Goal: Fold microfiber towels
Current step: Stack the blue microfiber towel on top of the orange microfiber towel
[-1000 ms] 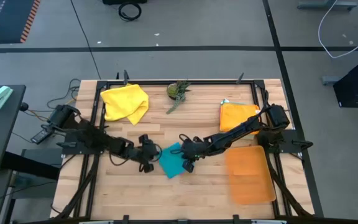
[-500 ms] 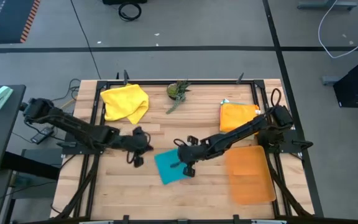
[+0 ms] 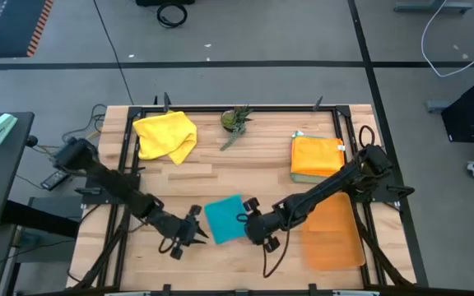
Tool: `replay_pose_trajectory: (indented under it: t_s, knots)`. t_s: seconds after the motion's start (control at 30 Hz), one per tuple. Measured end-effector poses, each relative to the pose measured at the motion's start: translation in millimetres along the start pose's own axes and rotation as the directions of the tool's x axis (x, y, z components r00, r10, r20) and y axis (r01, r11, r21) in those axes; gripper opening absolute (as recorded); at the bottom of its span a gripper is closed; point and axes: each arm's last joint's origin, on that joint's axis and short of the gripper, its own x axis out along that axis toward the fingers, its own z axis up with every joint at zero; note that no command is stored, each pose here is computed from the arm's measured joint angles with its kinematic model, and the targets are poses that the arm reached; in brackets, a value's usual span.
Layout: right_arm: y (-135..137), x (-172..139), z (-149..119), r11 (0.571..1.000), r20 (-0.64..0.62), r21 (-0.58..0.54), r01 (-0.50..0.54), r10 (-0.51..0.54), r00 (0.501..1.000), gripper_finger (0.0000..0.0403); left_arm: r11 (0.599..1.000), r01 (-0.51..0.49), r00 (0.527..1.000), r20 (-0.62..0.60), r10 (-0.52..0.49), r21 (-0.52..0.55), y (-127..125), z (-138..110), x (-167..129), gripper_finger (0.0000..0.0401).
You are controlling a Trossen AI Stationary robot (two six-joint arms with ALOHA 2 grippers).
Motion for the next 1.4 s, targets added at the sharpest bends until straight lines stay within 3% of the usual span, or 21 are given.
replay_pose_trajectory:
  t_s: [0.2,0.3,0.43,0.53,0.8,1.17,1.4]
  knots:
    - [8,-1,3,1.000,0.025,-0.010,-0.029,0.029,0.999,0.0202,0.996,-0.007,0.997,-0.074,0.013,0.088,-5,-8,29,0.0185]
    - [10,5,2,0.999,0.029,-0.001,-0.048,0.048,0.998,0.0216,0.985,0.000,0.996,-0.087,0.016,0.175,-8,-6,40,0.0219]
    - [8,11,-1,0.999,0.012,0.007,-0.053,0.053,0.999,0.0220,0.977,-0.001,0.994,-0.103,0.023,0.211,-9,-3,49,0.0244]
    - [4,12,-1,0.998,0.012,0.027,-0.056,0.056,0.998,0.0220,0.980,-0.014,0.988,-0.150,0.045,0.200,-4,-6,52,0.0248]
    - [1,16,-8,0.993,0.028,0.045,-0.113,0.112,0.993,0.0220,0.995,-0.090,0.974,-0.205,0.098,0.046,16,-9,55,0.0234]
    - [-15,30,-35,0.987,0.033,0.142,-0.070,0.066,0.997,0.0220,0.997,-0.073,0.967,-0.243,0.078,0.028,17,-11,54,0.0228]
    - [-21,34,-50,0.968,0.021,0.234,-0.095,0.093,0.995,0.0213,0.995,-0.097,0.962,-0.260,0.089,-0.020,25,-11,55,0.0221]
